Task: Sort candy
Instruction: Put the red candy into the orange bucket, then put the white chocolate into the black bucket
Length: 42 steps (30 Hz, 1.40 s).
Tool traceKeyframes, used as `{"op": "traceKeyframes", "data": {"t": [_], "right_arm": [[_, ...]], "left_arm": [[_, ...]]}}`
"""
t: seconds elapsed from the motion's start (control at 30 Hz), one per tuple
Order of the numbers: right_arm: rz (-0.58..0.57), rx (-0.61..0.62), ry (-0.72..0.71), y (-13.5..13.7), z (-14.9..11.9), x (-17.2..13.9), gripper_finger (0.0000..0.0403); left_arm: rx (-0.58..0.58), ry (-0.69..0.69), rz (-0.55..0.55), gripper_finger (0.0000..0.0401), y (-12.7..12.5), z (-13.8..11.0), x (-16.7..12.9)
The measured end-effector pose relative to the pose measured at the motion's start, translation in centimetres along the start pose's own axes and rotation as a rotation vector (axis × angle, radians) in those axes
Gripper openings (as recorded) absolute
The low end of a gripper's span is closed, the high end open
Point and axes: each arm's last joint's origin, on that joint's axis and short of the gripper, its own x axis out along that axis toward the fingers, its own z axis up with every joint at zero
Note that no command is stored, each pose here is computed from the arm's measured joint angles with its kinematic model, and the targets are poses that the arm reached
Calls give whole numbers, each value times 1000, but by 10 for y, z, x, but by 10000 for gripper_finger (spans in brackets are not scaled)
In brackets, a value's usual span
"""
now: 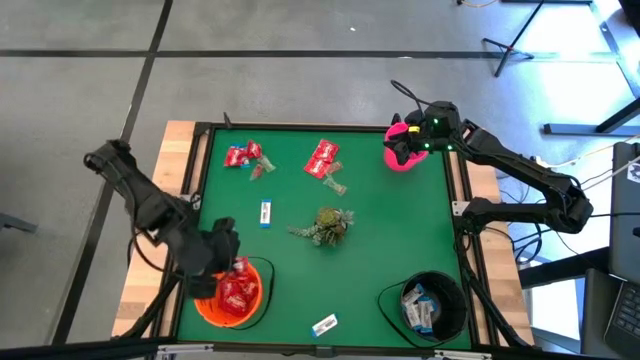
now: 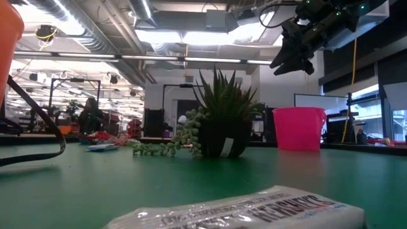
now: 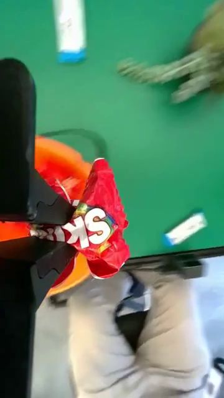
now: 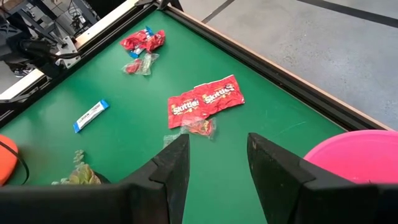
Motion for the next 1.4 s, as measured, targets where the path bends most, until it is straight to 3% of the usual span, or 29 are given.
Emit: {"op": "traceKeyframes", "data": {"t": [0.1, 0.27, 0.5, 0.77, 1.03, 1.17, 1.4], "right_arm": [[2, 5, -4, 0, 0, 0, 156], [30, 17, 0, 1, 0, 0, 156], [61, 13, 10, 6, -1, 1, 156], [150, -68, 15, 35, -5, 5, 156], [262, -179, -99, 76, -6, -1, 156], [334, -224, -142, 98, -6, -9, 156], [317, -341, -136, 136, -28, -10, 156]], "left_arm": [[-44, 82, 13, 10, -9, -9, 9], [-13, 155, 48, 15, -23, -18, 26], [-8, 220, 144, 80, -27, -23, 46], [-12, 255, 212, 132, -19, -23, 50], [-139, 247, 226, 134, -8, -13, 51], [-125, 205, 200, 134, -1, -1, 53], [-81, 23, 164, 134, 23, 35, 58]]}}
